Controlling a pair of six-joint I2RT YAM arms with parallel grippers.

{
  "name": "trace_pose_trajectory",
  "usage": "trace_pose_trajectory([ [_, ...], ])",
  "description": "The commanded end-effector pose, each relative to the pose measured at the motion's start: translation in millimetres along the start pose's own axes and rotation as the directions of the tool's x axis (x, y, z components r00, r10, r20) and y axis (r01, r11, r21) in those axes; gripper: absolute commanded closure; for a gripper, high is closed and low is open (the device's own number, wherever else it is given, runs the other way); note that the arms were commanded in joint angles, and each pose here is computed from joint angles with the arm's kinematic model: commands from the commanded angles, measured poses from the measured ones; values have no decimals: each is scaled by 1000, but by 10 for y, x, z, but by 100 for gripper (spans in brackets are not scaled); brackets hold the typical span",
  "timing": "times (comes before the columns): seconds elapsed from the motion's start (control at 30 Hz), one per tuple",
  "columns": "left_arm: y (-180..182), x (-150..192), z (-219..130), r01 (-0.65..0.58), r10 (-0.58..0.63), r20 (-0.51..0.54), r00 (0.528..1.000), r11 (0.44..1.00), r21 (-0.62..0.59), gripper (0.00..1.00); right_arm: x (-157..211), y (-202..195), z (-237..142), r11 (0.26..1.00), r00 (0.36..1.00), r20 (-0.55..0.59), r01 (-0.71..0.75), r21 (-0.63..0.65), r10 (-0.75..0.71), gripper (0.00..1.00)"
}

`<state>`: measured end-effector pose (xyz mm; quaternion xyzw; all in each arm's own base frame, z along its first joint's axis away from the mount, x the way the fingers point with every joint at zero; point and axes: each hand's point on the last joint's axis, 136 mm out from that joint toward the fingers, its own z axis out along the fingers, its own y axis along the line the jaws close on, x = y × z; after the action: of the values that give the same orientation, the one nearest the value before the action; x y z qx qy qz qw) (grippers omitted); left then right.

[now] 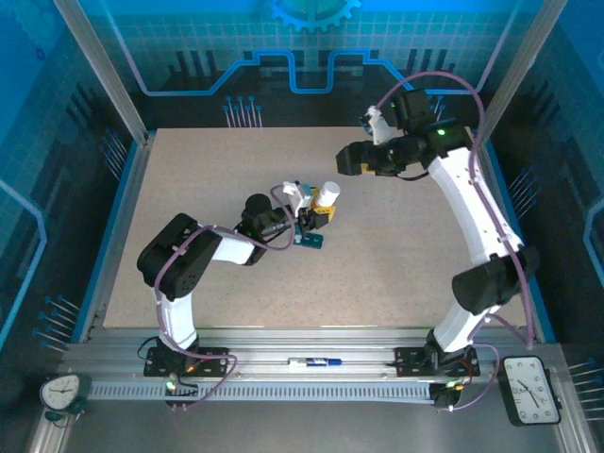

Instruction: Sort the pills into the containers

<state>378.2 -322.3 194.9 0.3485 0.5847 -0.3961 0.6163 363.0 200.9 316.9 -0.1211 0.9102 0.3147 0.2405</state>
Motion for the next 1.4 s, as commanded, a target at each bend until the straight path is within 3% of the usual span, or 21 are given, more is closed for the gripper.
trace_pose_trajectory([
  [0.0, -15, -577, 13, 5, -10, 134, 991, 999, 37, 100, -233, 46, -98, 997, 990, 140, 23, -78, -11, 16],
  [0.2, -85, -794, 49, 59, -77, 158, 984, 991, 117, 100, -304, 65, -190, 983, 966, 225, 155, -101, -130, 19],
  [0.6, -220, -997, 72, 87, -129, 169, 977, 967, 238, 100, -242, 294, -66, 946, 946, 164, 301, -120, -280, 16],
  [0.9, -243, -1036, 67, 91, -136, 166, 977, 963, 254, 100, -141, 306, 104, 937, 937, 96, 344, -65, -337, 16],
  [1.37, -233, -1043, 54, 93, -137, 162, 977, 964, 250, 100, -74, 364, 204, 931, 934, 56, 357, -77, -354, 24],
])
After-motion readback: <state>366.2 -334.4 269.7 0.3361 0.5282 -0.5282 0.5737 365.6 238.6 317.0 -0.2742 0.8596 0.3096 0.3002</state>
